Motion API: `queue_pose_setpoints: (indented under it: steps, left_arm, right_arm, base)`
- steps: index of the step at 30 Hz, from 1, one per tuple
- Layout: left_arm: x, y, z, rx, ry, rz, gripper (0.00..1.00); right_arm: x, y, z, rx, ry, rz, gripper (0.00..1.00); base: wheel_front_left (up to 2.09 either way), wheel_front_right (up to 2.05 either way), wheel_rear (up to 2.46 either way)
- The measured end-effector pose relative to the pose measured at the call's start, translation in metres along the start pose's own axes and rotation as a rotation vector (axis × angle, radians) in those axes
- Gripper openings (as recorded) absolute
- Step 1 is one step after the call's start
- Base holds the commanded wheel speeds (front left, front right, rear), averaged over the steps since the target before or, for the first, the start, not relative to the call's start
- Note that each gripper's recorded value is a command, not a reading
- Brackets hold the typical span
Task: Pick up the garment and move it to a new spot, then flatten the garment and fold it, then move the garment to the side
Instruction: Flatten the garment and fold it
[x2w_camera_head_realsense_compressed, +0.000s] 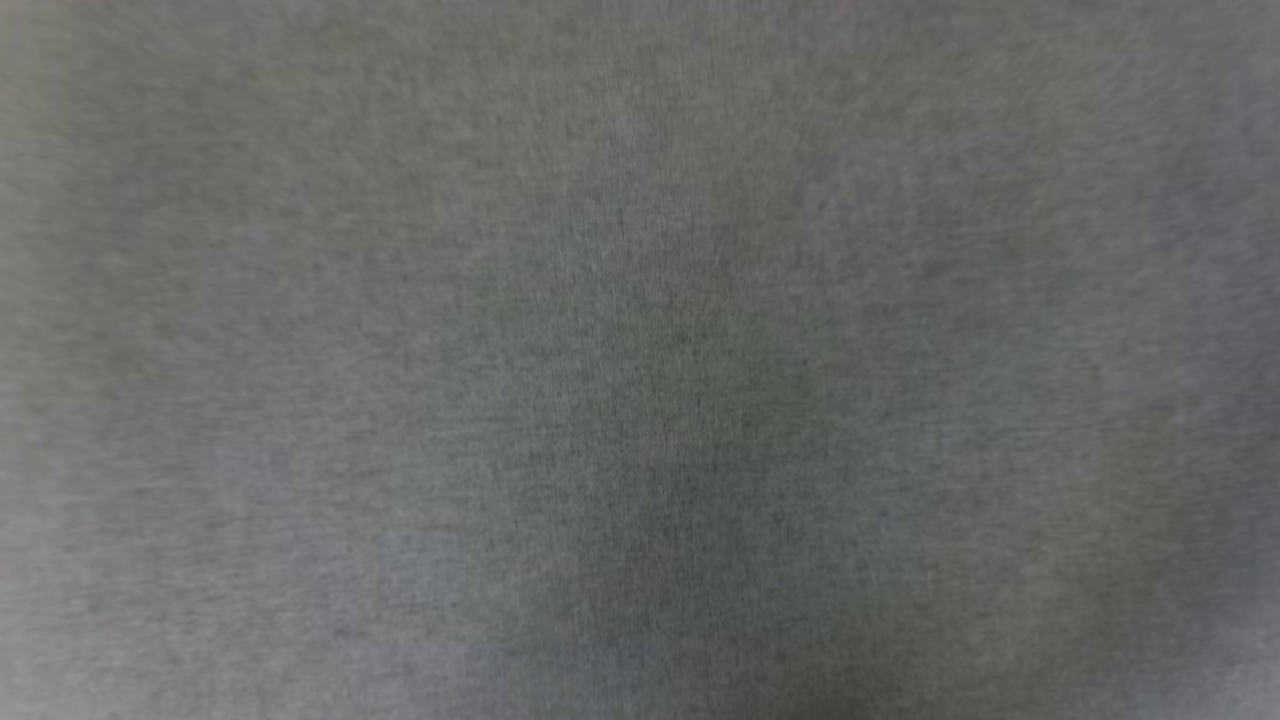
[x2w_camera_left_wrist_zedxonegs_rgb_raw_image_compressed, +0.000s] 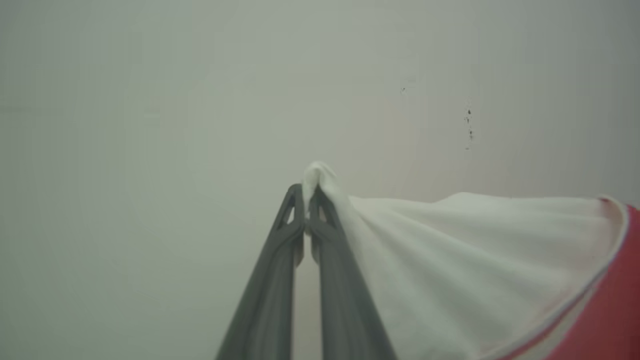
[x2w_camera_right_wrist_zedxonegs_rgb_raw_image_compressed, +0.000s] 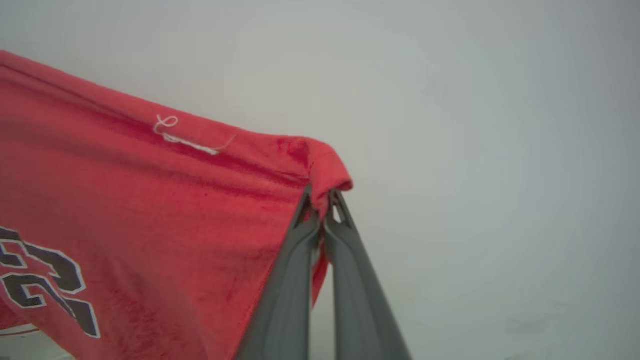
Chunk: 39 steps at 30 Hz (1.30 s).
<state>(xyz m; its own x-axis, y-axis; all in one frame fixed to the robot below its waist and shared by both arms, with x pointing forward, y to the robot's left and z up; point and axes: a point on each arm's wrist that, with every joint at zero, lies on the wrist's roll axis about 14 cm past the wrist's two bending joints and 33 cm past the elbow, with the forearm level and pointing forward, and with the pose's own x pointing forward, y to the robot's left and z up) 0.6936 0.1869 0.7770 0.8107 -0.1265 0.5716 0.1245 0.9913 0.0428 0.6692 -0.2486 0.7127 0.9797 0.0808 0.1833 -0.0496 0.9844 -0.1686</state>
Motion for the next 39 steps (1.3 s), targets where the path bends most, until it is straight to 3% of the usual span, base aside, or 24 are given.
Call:
queue_pose_setpoints:
  steps: [15,22,29,39]
  left_arm:
    - [-0.031,0.001,-0.169,-0.054,0.228,0.024,0.0]
    - [-0.063,0.005,-0.205,-0.109,0.325,0.052,0.0]
    - [-0.137,0.005,-0.224,-0.193,0.481,0.083,0.0]
    - [-0.306,-0.007,-0.193,-0.303,0.75,0.19,0.0]
  right_arm:
    - [0.056,0.054,-0.14,0.022,0.14,0.124,0.0]
    - [0.052,0.067,-0.169,0.04,0.196,0.166,0.0]
    - [-0.006,0.076,-0.208,0.066,0.319,0.212,0.0]
    - [-0.142,0.079,-0.224,0.137,0.495,0.237,0.0]
  base:
    - [0.0,0.0,0.0]
    - [0.0,0.0,0.0]
    - [0.0,0.0,0.0]
    - [0.0,0.0,0.0]
